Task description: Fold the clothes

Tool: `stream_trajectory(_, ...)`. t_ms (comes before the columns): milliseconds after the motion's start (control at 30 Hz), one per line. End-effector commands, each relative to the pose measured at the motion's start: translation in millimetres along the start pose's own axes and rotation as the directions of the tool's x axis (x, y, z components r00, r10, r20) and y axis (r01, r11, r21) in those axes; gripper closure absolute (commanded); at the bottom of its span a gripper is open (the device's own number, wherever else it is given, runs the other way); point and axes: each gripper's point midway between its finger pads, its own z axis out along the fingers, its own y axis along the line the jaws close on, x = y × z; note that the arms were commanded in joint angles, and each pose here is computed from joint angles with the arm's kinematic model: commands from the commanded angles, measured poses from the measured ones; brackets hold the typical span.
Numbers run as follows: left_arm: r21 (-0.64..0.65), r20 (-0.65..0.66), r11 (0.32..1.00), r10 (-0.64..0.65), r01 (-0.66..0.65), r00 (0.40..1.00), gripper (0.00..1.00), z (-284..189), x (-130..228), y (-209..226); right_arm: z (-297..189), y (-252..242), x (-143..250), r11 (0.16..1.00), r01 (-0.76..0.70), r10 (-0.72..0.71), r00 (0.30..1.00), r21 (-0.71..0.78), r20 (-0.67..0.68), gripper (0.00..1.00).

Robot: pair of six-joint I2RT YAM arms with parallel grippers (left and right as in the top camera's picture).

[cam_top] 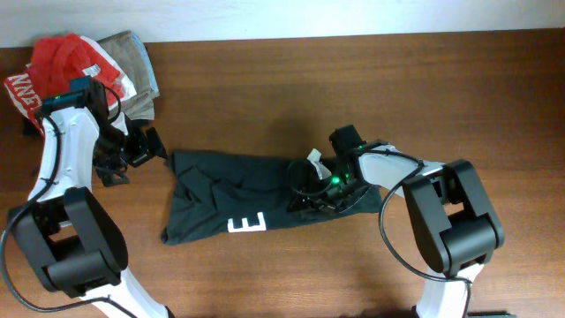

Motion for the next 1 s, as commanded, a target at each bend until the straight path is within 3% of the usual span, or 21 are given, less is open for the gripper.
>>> stream_trajectory(0, -0.006, 0.006, 1.000, 0.012, -0.012, 1.000, 0.01, 0, 1, -1, -41, 30, -11, 0.995, 0.094, -0.095, 0.992, 0.013, 0.086, 0.41)
stream_trajectory(133, -0.005, 0.006, 1.000, 0.012, -0.012, 1.000, 0.01, 0, 1, -1, -93, 43, -19, 0.989, 0.144, -0.148, 0.970, 0.036, 0.195, 0.27)
stream_trajectory(267, -0.005, 0.006, 1.000, 0.012, -0.012, 1.000, 0.01, 0, 1, -1, -130, 21, -22, 0.993, 0.112, -0.120, 0.955, 0.044, 0.271, 0.20)
stream_trajectory(367, -0.005, 0.007, 1.000, 0.012, -0.012, 1.000, 0.01, 0, 0, -1, -131, -6, -8, 0.993, 0.107, -0.114, 0.962, 0.044, 0.247, 0.33)
stream_trajectory(567, -0.002, 0.019, 1.000, 0.014, -0.014, 1.000, 0.01, -1, -2, -2, -94, -44, 13, 0.999, 0.033, -0.034, 0.982, 0.010, 0.184, 0.38)
stream_trajectory(767, -0.002, 0.019, 1.000, 0.014, -0.014, 1.000, 0.01, -1, -3, -2, -66, -77, 20, 1.000, -0.007, 0.007, 0.988, -0.001, 0.154, 0.34)
stream_trajectory(833, -0.001, 0.021, 1.000, 0.014, -0.014, 1.000, 0.01, -1, -3, -2, -73, -70, 15, 1.000, 0.012, -0.012, 0.985, 0.004, 0.170, 0.27)
stream_trajectory(967, -0.001, 0.024, 1.000, 0.016, -0.016, 1.000, 0.01, -1, -4, -2, -119, -40, -6, 0.995, 0.072, -0.087, 0.963, 0.067, 0.254, 0.23)
